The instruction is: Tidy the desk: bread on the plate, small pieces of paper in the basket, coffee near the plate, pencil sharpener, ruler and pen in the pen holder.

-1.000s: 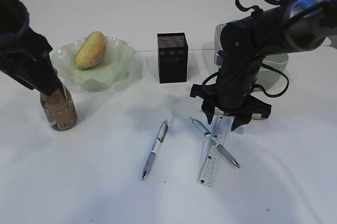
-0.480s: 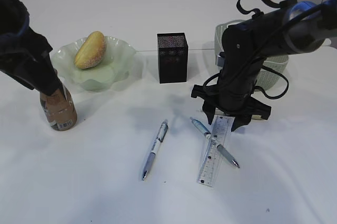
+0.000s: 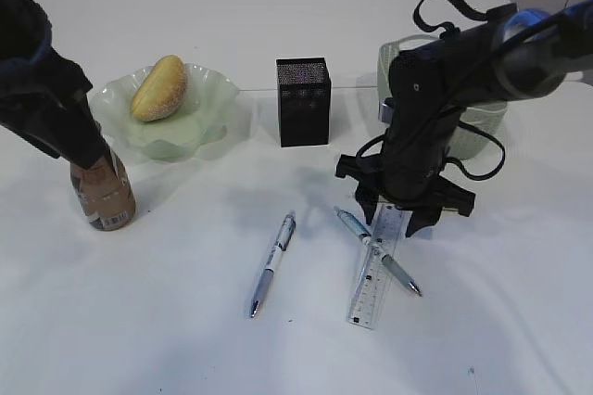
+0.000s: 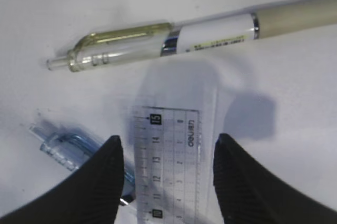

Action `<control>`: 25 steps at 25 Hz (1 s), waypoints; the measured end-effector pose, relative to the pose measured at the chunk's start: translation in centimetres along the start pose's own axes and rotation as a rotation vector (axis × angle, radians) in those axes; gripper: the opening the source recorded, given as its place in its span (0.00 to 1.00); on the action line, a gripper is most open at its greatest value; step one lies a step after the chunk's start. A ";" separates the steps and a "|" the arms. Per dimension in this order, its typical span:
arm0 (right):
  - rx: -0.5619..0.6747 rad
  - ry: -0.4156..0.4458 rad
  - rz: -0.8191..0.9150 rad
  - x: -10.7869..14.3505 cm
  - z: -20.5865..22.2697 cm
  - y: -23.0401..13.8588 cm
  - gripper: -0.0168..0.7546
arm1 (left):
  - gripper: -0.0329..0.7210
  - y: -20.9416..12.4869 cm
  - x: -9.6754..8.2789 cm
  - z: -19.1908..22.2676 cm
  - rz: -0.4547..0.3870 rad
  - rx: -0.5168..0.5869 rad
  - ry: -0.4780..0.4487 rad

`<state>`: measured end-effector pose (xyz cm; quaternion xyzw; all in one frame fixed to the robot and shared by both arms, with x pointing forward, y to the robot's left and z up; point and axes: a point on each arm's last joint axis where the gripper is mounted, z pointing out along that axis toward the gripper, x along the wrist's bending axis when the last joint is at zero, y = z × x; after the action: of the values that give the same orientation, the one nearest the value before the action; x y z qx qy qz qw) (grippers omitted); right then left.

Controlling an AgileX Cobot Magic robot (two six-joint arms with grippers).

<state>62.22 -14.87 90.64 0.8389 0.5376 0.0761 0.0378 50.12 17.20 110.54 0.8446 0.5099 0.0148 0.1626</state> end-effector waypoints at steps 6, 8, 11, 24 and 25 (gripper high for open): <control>0.003 -0.001 0.001 0.0 0.1 0.0 0.58 | 0.40 0.0 0.0 0.0 0.000 0.000 0.000; 0.003 -0.001 0.001 0.0 0.1 0.0 0.58 | 0.40 0.0 0.0 0.0 0.000 0.000 0.000; 0.005 -0.002 0.002 0.0 0.2 0.0 0.58 | 0.40 0.0 0.0 0.0 0.000 0.000 0.000; 0.004 0.000 0.002 0.0 0.2 0.0 0.58 | 0.40 0.0 0.0 0.0 0.000 0.000 0.000; 0.004 0.000 0.002 0.0 0.2 0.0 0.58 | 0.40 0.0 0.0 0.0 0.000 0.000 0.000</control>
<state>62.23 -14.84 90.44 0.8396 0.5369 0.0749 0.0362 50.12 17.20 110.54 0.8446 0.5099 0.0148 0.1626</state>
